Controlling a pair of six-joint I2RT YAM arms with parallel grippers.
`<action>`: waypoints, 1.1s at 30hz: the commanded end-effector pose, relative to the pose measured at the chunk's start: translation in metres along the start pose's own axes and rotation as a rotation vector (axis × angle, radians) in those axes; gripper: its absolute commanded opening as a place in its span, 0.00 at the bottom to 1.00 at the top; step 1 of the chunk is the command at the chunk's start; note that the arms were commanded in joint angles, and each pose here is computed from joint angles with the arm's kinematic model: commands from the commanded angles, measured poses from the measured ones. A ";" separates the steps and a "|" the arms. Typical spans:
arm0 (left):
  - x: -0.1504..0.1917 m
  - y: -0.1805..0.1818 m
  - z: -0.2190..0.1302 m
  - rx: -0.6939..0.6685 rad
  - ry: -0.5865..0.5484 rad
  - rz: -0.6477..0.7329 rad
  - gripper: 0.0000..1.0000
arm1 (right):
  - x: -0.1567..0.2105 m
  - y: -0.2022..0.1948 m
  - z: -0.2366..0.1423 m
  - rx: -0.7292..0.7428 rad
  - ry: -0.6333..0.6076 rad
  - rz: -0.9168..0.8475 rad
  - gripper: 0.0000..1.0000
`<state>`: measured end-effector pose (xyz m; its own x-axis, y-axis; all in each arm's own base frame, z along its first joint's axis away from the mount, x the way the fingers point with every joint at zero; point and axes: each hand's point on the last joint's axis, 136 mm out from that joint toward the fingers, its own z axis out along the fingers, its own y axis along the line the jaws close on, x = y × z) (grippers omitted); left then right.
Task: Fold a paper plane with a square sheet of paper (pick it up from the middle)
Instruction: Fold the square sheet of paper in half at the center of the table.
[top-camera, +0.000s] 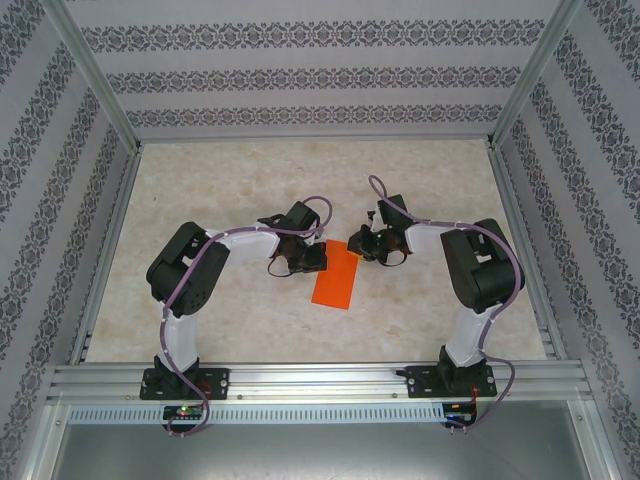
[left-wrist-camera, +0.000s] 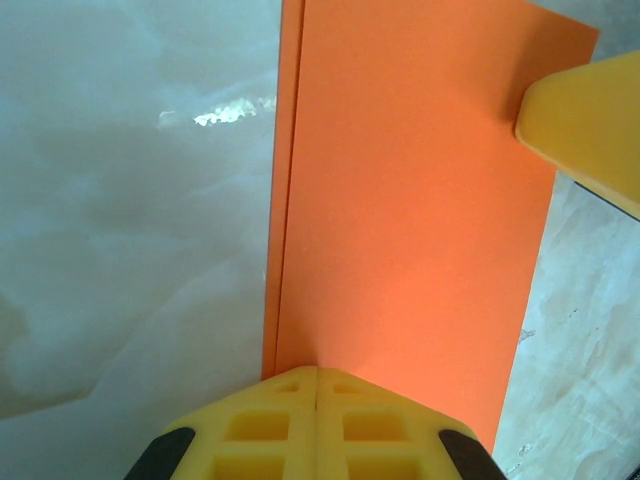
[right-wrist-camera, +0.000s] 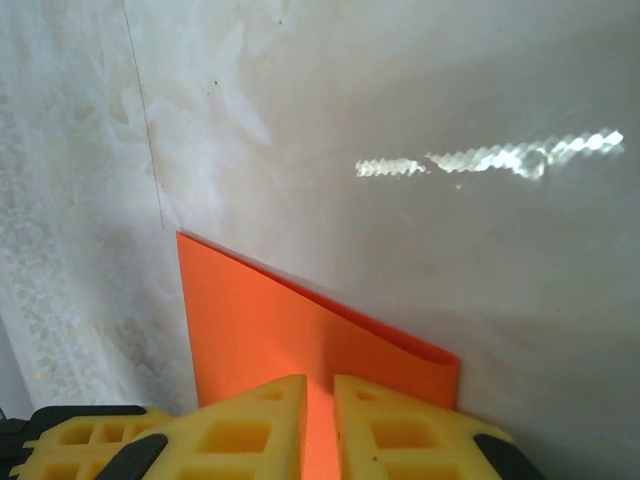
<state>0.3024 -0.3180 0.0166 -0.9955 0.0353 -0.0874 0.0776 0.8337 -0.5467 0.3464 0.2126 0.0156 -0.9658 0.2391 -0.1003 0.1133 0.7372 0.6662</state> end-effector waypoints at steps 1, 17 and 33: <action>0.037 0.056 0.023 -0.199 0.115 -0.036 0.00 | -0.008 0.011 -0.014 0.018 -0.027 -0.026 0.17; 0.041 0.056 0.024 -0.196 0.133 -0.035 0.00 | -0.012 -0.020 0.009 0.075 0.025 0.069 0.15; 0.038 0.051 0.019 -0.188 0.120 -0.028 0.00 | -0.027 0.003 -0.010 0.037 -0.010 0.050 0.16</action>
<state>0.3022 -0.3183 0.0169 -0.9941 0.0521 -0.0948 0.0956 0.8327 -0.5454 0.3739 0.2064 0.0433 -0.9571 0.2730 -0.0975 0.1414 0.7332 0.6651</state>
